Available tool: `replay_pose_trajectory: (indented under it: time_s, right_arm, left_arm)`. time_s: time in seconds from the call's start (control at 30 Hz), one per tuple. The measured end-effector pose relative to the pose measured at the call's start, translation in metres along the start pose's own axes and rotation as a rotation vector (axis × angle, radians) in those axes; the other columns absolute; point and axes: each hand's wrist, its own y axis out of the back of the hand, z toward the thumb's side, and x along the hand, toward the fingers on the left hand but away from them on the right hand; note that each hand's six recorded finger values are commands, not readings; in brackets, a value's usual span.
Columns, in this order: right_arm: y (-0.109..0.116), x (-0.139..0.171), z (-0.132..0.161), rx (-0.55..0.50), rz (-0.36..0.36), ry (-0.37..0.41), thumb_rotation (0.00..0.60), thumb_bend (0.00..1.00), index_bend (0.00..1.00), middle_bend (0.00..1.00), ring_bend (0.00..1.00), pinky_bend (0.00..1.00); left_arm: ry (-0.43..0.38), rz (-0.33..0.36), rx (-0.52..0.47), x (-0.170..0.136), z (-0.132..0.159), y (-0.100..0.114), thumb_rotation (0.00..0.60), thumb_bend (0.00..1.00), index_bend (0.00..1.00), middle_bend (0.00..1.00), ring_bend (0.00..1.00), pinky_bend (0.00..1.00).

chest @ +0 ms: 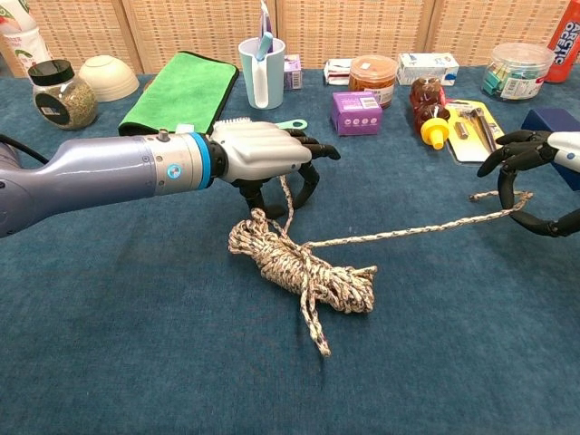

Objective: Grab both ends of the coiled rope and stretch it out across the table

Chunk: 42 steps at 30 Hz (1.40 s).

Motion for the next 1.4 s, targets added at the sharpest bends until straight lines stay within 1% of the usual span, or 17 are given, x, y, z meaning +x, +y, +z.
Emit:
replay_pose_trajectory:
  time_s: [0.17, 0.77, 1.27, 1.4]
  right_arm:
    - [-0.0001, 0.0, -0.001, 0.001, 0.002, -0.003, 0.6, 0.51, 0.64, 0.25, 0.03, 0.0]
    - [-0.0004, 0.0012, -0.0024, -0.001, 0.004, -0.006, 0.6, 0.51, 0.65, 0.25, 0.03, 0.0]
    - [0.0026, 0.0014, -0.0011, 0.003, 0.001, -0.001, 0.6, 0.51, 0.66, 0.27, 0.05, 0.0]
    - [0.005, 0.0012, -0.0003, 0.007, -0.001, 0.003, 0.6, 0.51, 0.66, 0.27, 0.05, 0.0]
  left_arm:
    - [-0.002, 0.007, -0.001, 0.0008, 0.0009, 0.001, 0.6, 0.38, 0.53, 0.0, 0.0, 0.0]
    - [0.002, 0.01, 0.0, 0.0018, 0.0019, -0.0006, 0.6, 0.37, 0.67, 0.0, 0.0, 0.0]
    - [0.021, 0.034, -0.033, -0.0018, -0.0026, 0.006, 0.6, 0.4, 0.75, 0.0, 0.0, 0.0]
    - [0.029, 0.044, -0.044, -0.0057, -0.0064, 0.0087, 0.6, 0.4, 0.77, 0.02, 0.0, 0.0]
